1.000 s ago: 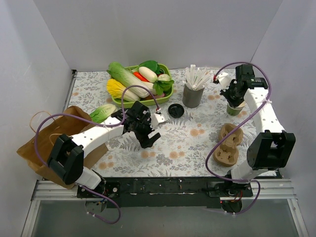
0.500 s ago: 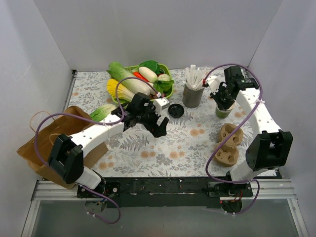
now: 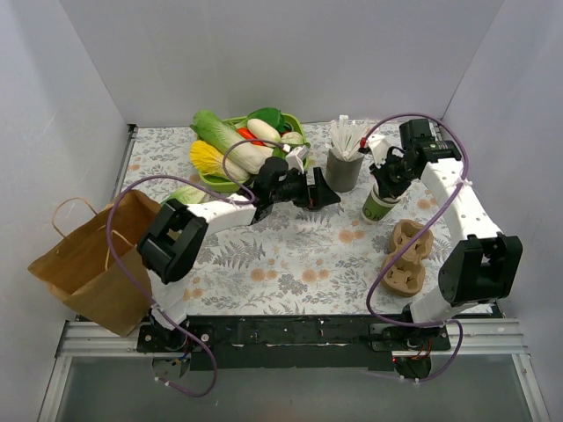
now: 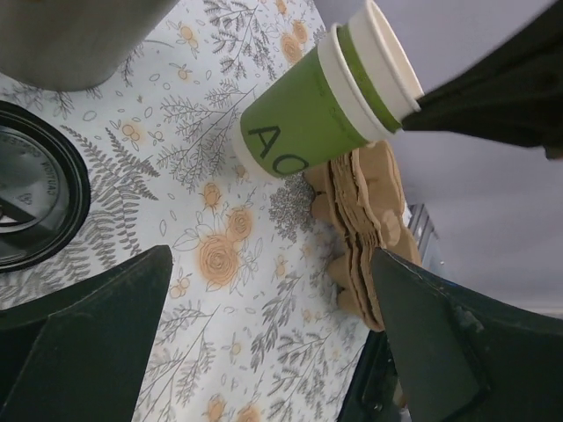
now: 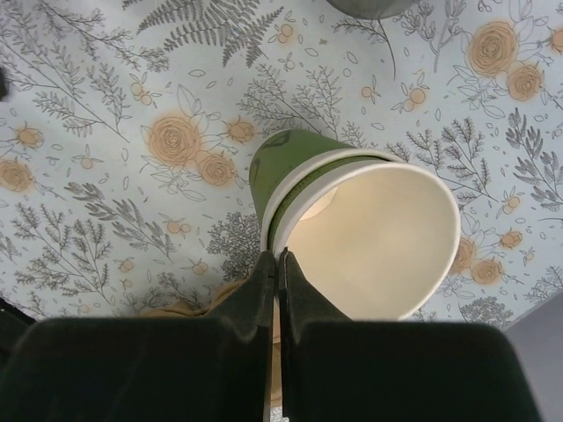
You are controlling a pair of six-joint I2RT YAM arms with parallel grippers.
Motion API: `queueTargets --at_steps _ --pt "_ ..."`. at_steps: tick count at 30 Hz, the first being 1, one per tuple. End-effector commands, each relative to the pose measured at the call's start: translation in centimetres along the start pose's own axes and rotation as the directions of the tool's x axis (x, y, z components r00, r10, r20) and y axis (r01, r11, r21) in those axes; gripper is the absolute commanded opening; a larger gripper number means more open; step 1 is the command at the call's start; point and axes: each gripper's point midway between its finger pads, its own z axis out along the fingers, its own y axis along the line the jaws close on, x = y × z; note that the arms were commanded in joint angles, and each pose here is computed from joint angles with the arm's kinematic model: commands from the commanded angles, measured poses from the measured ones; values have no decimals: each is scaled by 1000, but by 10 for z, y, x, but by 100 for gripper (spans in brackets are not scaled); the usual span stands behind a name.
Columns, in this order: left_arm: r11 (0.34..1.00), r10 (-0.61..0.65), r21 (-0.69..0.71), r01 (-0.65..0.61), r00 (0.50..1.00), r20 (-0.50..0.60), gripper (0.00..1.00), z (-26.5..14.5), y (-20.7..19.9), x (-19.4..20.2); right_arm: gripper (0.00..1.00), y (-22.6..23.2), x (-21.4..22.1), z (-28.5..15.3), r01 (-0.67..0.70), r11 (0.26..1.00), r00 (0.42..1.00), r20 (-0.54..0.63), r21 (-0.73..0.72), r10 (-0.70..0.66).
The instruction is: Pack the takeout coffee
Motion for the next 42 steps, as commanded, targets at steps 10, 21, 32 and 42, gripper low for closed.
queueTargets --at_steps 10,21,32,42 --pt "963 -229 151 225 973 9 98 63 -39 -2 1 28 -2 -10 61 998 997 54 -24 -60" --pt "996 -51 76 48 998 31 97 14 -25 -17 1 32 -62 -100 201 974 969 125 107 -213" --pt "900 435 72 -429 882 -183 94 -85 -11 53 1 117 -50 -38 484 875 869 138 -38 -475" --pt "803 451 -103 -588 710 -541 91 -188 48 114 1 134 -27 36 514 855 857 -14 -71 -516"
